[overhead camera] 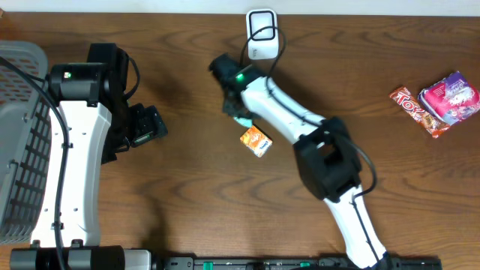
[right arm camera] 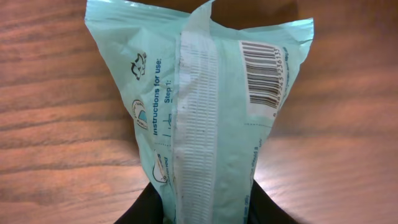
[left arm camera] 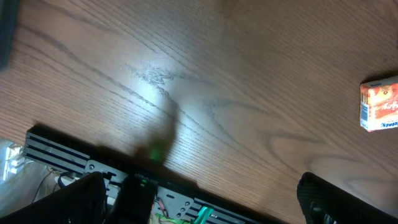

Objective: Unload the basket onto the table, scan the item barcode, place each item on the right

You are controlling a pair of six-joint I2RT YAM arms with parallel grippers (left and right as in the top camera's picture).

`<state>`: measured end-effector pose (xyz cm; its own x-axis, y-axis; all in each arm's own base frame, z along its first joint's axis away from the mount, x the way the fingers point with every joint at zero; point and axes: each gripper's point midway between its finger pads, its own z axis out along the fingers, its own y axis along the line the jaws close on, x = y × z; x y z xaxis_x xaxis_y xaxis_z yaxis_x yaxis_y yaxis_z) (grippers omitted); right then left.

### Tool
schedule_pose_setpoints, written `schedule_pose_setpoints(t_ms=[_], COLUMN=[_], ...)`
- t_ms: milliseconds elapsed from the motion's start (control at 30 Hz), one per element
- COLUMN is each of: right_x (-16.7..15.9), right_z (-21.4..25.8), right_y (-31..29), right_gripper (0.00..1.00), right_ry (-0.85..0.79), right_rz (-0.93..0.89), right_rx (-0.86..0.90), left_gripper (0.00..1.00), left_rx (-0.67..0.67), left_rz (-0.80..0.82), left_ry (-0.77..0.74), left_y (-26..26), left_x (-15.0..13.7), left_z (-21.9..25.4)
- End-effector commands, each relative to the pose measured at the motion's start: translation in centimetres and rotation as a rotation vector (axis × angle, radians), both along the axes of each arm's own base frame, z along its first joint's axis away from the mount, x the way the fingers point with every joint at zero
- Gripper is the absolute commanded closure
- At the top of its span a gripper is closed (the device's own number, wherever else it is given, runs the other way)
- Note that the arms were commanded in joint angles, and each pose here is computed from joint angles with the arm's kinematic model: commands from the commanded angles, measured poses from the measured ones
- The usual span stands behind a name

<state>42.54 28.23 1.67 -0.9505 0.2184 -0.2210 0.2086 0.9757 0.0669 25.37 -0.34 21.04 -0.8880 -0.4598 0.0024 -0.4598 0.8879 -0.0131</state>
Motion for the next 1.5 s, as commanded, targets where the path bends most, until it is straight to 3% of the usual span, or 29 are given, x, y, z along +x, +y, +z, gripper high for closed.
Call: schedule_pose_setpoints(t_ms=[0, 133, 333, 400, 467, 500, 600, 967, 1100, 1200, 1467], right_x=[0.6, -0.2, -1.6, -2.2, -2.6, -2.8, -2.7, -3.0, -3.8, -4.9, -5.7], right_z=[5.6, 6.1, 4.9, 4.9, 4.9, 4.9, 4.9, 4.9, 5.1, 5.3, 3.5], right_y=[-0.4, -3.1, -11.3, -12.9, -13.5, -13.7, -13.8, -12.4, -13.8, -14.3, -14.6], right_gripper=[0.77, 0.79, 0.77, 0.64, 0.29, 0.2, 0.12, 0.14, 0.14, 0.28, 0.34], right_ry=[0.019, 0.093, 0.233, 0.268, 0.287, 0.292, 0.289, 0.277, 0.313, 0.358, 0.381], right_rz=[0.271, 0.388, 0.304, 0.286, 0.283, 0.282, 0.284, 0.328, 0.342, 0.359, 0.421], right_rx=[0.198, 0.241, 0.002, -0.053, -0.076, -0.087, -0.097, -0.104, -0.192, -0.229, -0.281], left_gripper=[0.02, 0.02, 0.02, 0.02, 0.02, 0.02, 0.02, 0.02, 0.02, 0.02, 0.02], left_rx=[0.016, 0.016, 0.016, 0.016, 0.016, 0.016, 0.016, 0.016, 0.016, 0.016, 0.016], left_rz=[0.006, 0.006, 0.006, 0.006, 0.006, 0.006, 0.006, 0.006, 0.006, 0.006, 0.006], left_ry=[0.008, 0.008, 0.008, 0.008, 0.008, 0.008, 0.008, 0.008, 0.008, 0.008, 0.008], left_y=[0.3, 0.3, 0.3, 0.3, 0.3, 0.3, 0.3, 0.3, 0.3, 0.3, 0.3], left_x=[0.0, -0.1, -0.1, -0.1, -0.1, -0.1, -0.1, -0.1, -0.1, -0.1, -0.1], left_z=[-0.1, -0.1, -0.1, -0.1, -0.1, -0.1, -0.1, -0.1, -0.1, -0.1, -0.1])
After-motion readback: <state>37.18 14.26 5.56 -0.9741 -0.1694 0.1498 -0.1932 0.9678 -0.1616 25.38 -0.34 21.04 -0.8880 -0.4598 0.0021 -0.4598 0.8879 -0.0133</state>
